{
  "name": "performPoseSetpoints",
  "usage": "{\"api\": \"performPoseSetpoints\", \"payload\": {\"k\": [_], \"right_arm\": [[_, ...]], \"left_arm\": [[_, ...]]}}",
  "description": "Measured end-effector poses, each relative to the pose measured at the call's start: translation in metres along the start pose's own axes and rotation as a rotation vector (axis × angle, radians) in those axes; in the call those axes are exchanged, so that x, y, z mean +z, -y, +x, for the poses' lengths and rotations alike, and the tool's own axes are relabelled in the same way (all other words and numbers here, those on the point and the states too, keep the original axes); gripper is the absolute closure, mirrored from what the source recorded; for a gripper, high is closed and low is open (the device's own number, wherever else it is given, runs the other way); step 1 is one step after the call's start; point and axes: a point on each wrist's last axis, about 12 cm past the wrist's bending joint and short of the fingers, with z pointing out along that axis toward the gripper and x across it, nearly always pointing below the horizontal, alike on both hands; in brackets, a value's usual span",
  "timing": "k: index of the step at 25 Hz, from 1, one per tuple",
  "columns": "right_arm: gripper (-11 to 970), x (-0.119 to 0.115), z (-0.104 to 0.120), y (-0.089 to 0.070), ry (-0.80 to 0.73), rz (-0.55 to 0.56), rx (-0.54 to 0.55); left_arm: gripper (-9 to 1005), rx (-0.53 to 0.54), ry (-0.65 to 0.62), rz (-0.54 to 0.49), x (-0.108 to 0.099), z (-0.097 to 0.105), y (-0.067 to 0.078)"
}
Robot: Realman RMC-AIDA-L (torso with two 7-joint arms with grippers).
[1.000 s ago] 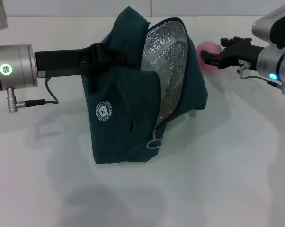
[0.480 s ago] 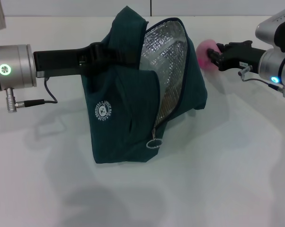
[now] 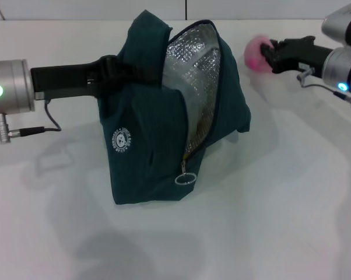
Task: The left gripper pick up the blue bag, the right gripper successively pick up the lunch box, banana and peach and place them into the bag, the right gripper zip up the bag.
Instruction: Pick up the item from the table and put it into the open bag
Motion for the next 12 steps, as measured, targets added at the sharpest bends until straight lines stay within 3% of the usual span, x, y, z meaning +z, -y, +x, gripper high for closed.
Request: {"api": "performPoseSetpoints", "payload": {"k": [6, 12], "right_arm": [[849, -0.023, 0.004, 0.018, 0.08, 0.031, 0.064], [891, -0.04, 0.007, 0.025, 0.138, 0.021, 0.101]], "left_arm": [[969, 0.0, 0.009, 0.009, -0.002, 0.0, 0.001], [968, -0.001, 0.012, 0.009, -0.004, 0.0, 0.0]]}}
